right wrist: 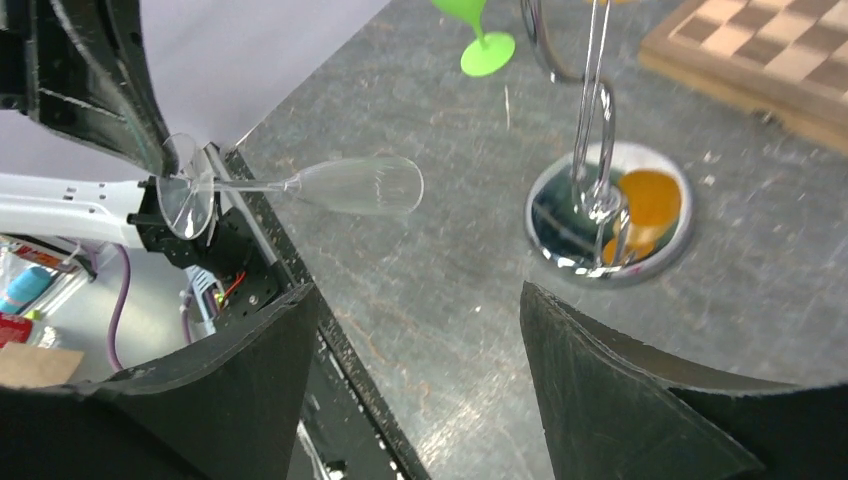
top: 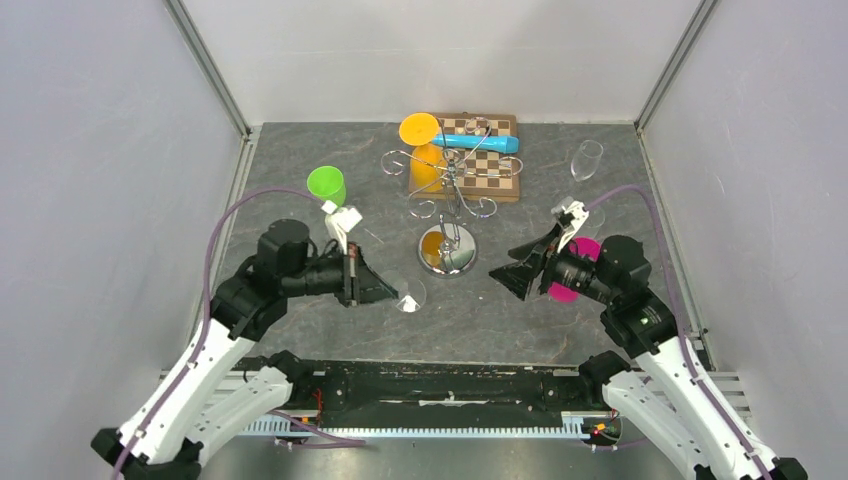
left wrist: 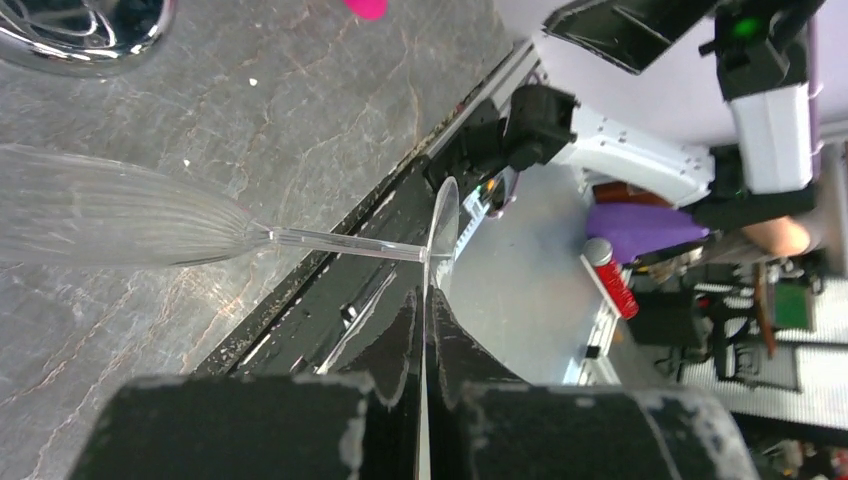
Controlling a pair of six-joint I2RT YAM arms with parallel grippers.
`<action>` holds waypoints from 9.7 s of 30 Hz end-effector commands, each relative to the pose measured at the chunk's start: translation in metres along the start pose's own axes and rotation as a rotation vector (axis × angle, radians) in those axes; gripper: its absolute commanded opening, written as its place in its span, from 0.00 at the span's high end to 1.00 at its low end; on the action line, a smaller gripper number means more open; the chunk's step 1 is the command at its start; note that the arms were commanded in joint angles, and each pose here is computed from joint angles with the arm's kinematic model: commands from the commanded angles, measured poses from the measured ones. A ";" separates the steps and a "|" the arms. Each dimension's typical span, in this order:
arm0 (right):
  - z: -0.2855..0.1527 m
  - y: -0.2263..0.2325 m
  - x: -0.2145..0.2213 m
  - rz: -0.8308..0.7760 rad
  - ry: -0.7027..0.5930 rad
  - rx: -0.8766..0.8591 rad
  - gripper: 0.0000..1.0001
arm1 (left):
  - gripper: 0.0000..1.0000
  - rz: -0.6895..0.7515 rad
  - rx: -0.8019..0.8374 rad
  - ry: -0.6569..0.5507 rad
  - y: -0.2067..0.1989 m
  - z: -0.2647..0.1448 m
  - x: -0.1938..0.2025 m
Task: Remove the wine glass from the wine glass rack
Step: Place the wine glass at the center of the board.
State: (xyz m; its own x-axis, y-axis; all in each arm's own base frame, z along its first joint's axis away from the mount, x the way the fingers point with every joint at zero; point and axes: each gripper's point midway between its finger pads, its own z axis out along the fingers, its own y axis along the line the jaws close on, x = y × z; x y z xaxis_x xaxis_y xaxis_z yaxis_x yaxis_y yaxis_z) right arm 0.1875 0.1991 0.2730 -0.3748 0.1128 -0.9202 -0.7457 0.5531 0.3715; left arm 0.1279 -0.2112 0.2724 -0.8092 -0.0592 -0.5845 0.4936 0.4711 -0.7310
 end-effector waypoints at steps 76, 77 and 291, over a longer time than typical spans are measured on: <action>0.051 0.106 0.106 0.394 0.248 -0.231 0.95 | 0.98 0.804 -0.114 0.045 -0.055 0.084 0.114; 0.051 0.106 0.107 0.391 0.252 -0.235 1.00 | 0.98 0.802 -0.114 0.054 -0.054 0.083 0.115; 0.031 0.044 0.075 -0.429 0.153 -0.043 0.02 | 0.98 -0.140 -1.213 -0.035 0.226 -0.094 -0.136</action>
State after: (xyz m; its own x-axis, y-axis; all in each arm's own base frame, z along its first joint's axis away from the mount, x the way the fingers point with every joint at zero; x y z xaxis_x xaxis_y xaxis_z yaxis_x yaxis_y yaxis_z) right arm 0.1423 0.2529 0.2040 -0.1351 -0.2761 -0.9516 -0.8689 0.4946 -0.0201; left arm 0.3053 -0.0136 0.2091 -0.8320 -0.1998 -0.5176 -0.2563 0.9658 0.0391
